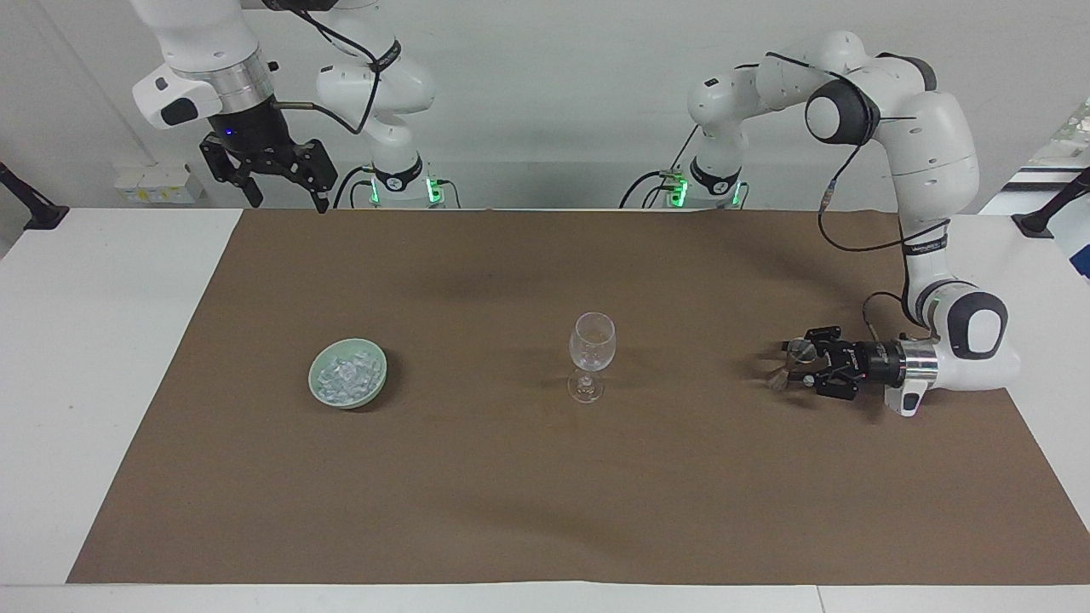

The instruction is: Pour wine and add ice with both arms

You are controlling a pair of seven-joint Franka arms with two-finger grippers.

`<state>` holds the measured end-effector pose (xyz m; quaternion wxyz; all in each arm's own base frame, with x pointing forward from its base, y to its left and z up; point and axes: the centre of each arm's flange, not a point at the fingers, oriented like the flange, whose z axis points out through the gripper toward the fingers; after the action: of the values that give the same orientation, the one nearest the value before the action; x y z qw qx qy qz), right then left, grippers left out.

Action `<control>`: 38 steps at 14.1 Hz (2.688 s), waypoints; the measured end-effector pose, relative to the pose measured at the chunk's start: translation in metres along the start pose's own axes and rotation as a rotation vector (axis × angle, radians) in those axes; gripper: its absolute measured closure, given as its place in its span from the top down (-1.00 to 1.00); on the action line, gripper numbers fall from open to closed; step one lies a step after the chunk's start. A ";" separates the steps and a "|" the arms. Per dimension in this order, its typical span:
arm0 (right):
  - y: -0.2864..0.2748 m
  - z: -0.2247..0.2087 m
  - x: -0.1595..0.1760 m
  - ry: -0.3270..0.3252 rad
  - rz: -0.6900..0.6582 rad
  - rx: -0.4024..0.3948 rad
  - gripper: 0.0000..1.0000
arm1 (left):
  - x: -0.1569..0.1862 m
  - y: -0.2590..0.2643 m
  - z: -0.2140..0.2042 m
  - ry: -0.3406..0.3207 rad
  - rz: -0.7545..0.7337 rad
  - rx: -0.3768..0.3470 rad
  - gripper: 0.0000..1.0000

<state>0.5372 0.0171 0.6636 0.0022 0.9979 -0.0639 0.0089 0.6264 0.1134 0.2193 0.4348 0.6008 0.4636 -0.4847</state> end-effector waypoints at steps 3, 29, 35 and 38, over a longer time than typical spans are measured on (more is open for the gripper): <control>0.000 0.000 0.000 0.000 0.000 0.000 1.00 | 0.000 0.000 -0.001 0.004 0.001 0.000 0.13; 0.000 0.000 0.000 0.000 0.000 0.000 1.00 | -0.015 0.004 -0.007 0.029 0.002 -0.006 -0.48; 0.000 0.000 0.000 0.000 0.000 0.000 1.00 | -0.069 0.021 -0.003 0.067 -0.009 0.006 -0.48; 0.000 0.000 0.000 0.000 0.000 0.000 1.00 | -0.097 0.028 0.002 0.085 -0.024 0.014 -0.48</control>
<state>0.5372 0.0171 0.6636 0.0022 0.9979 -0.0640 0.0089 0.6435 0.0933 0.3162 0.4047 0.6185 0.4854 -0.4669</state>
